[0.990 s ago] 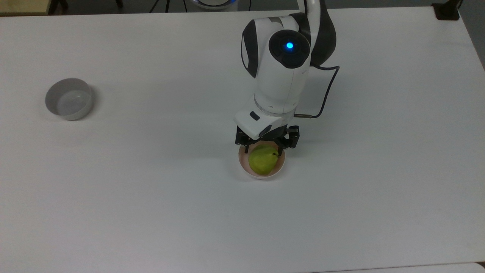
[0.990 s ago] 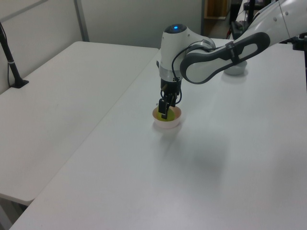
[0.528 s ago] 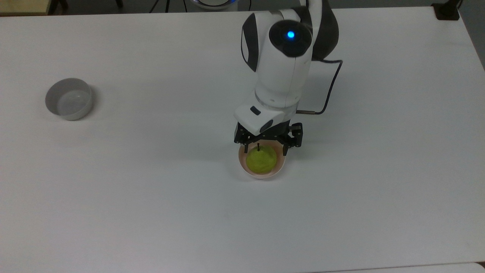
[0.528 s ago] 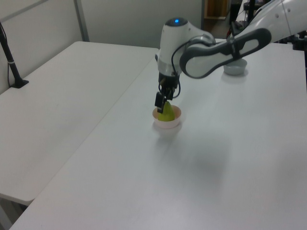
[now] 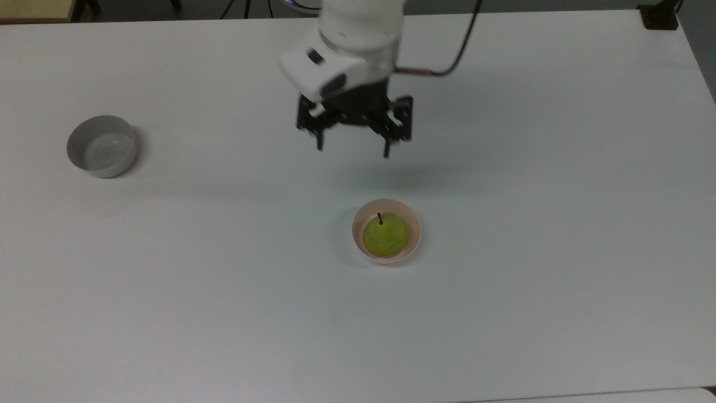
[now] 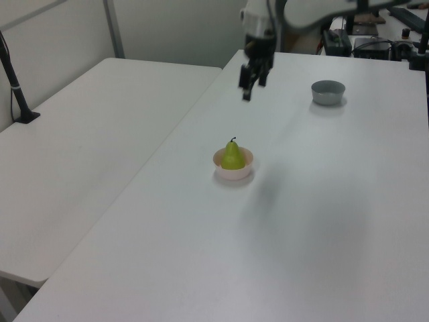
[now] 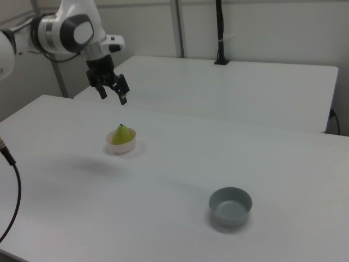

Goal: Place the pear in the bowl

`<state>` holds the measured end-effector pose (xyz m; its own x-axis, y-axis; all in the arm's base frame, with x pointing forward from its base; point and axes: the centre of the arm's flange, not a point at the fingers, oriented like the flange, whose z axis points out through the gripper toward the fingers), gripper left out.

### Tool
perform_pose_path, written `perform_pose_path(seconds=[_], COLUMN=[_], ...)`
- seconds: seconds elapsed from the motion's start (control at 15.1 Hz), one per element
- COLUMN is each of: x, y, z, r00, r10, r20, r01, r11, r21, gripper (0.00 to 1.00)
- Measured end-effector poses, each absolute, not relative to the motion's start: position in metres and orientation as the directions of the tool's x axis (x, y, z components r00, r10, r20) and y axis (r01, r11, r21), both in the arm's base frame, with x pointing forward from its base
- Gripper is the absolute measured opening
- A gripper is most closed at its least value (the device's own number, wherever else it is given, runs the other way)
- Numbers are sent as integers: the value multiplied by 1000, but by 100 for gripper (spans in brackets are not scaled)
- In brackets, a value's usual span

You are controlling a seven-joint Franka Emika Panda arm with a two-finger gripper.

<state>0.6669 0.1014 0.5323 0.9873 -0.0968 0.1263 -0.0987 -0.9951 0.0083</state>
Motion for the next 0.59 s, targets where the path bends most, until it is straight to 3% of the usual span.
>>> perform_pose_path(seconds=[0.26, 0.59], x=[628, 582], y=[23, -79], z=[576, 597], r00=[997, 998], r10=[-72, -70], r20=[18, 6], r01=[-72, -70], r11=[-997, -997], r21=[7, -14], gripper=[100, 100])
